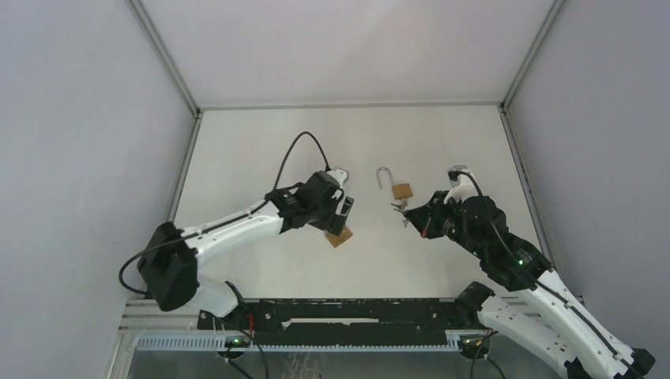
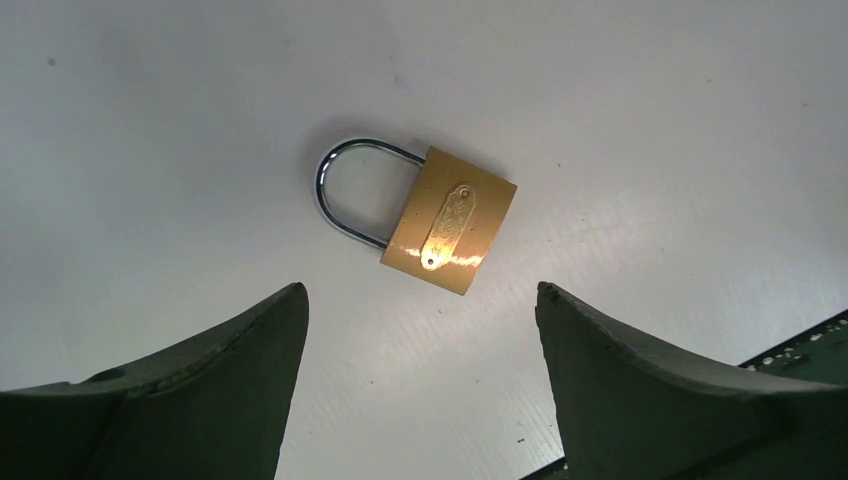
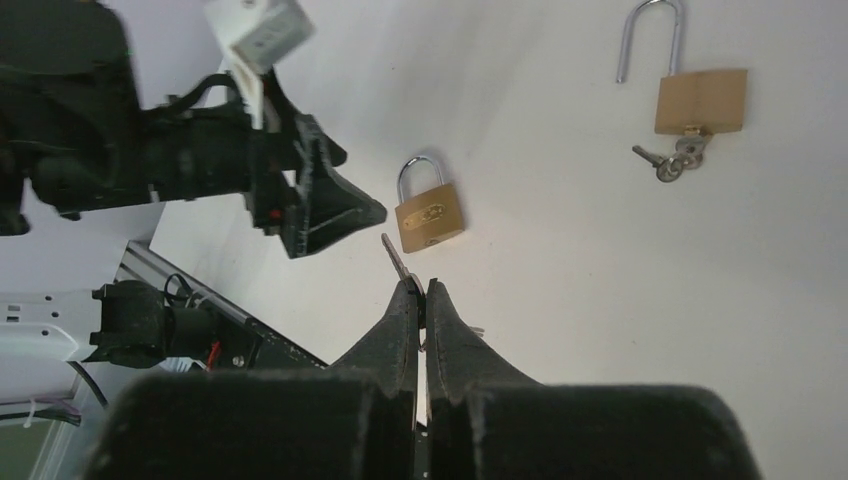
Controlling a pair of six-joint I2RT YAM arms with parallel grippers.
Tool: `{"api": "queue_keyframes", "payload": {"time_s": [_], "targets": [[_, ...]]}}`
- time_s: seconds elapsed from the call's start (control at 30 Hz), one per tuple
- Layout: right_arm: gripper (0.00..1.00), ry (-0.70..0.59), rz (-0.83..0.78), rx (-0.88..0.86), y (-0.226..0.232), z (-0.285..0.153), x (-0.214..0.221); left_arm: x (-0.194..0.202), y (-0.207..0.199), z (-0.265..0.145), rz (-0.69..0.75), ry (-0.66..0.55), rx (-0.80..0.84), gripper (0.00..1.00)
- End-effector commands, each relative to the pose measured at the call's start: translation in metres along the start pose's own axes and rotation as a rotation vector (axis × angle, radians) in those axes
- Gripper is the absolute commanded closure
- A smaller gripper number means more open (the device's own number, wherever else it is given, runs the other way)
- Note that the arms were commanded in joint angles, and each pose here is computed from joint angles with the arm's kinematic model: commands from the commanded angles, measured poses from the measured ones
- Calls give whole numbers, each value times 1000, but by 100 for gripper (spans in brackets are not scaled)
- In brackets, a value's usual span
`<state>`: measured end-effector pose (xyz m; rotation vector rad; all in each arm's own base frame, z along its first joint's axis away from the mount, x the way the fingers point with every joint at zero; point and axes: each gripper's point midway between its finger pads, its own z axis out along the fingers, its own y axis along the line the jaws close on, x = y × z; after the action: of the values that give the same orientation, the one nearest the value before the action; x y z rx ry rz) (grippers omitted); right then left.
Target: Unlock with the key
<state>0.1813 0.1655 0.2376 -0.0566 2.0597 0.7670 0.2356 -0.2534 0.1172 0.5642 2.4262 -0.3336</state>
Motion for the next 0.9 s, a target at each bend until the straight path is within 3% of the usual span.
{"api": "queue_keyframes", "payload": {"time_s": [0.0, 0.2, 0.5, 0.87], "targets": [[100, -21, -32, 9, -3, -2, -5, -25, -15, 18, 43, -3, 62, 13], [100, -18, -52, 36, -11, -6, -3, -7, -28, 52, 83, 104, 152, 13], [100, -23, -62, 33, -12, -8, -4, 11, -36, 77, 76, 172, 210, 13], [100, -28, -46, 24, -11, -13, -4, 34, -36, 77, -38, 222, 193, 16]]}}
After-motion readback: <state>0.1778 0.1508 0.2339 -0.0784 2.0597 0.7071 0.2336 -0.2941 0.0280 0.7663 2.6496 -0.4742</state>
